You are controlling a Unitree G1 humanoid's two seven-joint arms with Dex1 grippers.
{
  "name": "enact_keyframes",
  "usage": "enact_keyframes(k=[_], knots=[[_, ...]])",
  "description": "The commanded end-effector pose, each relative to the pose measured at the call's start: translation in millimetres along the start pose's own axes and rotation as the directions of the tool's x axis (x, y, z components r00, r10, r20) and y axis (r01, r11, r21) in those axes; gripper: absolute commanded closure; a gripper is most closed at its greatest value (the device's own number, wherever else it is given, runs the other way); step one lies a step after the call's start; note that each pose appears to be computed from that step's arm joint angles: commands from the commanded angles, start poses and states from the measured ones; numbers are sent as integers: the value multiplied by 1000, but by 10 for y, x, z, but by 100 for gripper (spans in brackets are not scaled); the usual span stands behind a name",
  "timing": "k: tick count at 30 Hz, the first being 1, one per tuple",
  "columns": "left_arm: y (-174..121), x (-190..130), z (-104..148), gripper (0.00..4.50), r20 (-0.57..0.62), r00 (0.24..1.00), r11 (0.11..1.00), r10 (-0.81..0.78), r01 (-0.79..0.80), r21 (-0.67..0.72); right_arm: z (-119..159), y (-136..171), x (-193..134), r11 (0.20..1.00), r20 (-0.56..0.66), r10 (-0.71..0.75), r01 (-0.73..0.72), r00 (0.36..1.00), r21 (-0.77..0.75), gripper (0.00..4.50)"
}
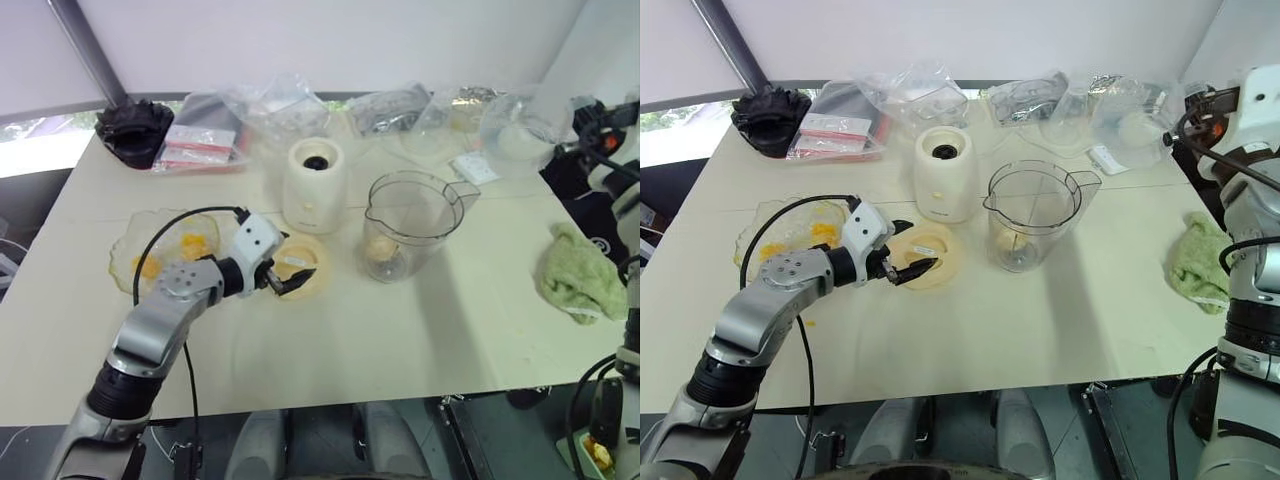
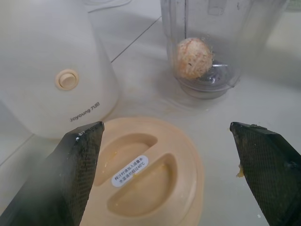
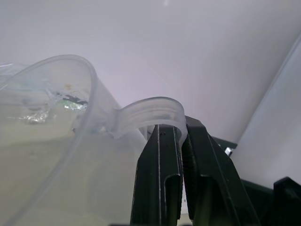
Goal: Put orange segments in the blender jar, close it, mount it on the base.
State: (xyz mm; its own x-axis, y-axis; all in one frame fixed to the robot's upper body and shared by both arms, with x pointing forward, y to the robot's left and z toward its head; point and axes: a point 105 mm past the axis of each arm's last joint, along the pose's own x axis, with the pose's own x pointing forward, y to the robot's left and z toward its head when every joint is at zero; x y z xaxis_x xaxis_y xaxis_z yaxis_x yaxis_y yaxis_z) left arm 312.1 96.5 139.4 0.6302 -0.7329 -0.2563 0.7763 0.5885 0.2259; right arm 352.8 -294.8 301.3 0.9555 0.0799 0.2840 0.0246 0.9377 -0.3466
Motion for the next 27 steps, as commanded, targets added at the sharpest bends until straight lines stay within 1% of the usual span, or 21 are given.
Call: enact_keyframes(k=[1, 8, 15, 27], knots=[[-17, -18, 95, 0, 29, 1000, 999, -8, 7, 35, 405, -8, -33, 995, 105, 15, -4, 994, -102, 442], [-9, -6, 95, 0, 26, 1000, 999, -14, 13, 37, 479, 107, -55, 981, 108, 67, -45, 992, -187, 442], [-9, 16, 94, 0, 27, 999, 999, -21, 20, 41, 515, 159, -88, 958, 101, 103, -71, 990, -277, 442], [-6, 48, 97, 0, 29, 999, 999, -29, 28, 46, 536, 184, -90, 947, 92, 124, -90, 988, -308, 442]])
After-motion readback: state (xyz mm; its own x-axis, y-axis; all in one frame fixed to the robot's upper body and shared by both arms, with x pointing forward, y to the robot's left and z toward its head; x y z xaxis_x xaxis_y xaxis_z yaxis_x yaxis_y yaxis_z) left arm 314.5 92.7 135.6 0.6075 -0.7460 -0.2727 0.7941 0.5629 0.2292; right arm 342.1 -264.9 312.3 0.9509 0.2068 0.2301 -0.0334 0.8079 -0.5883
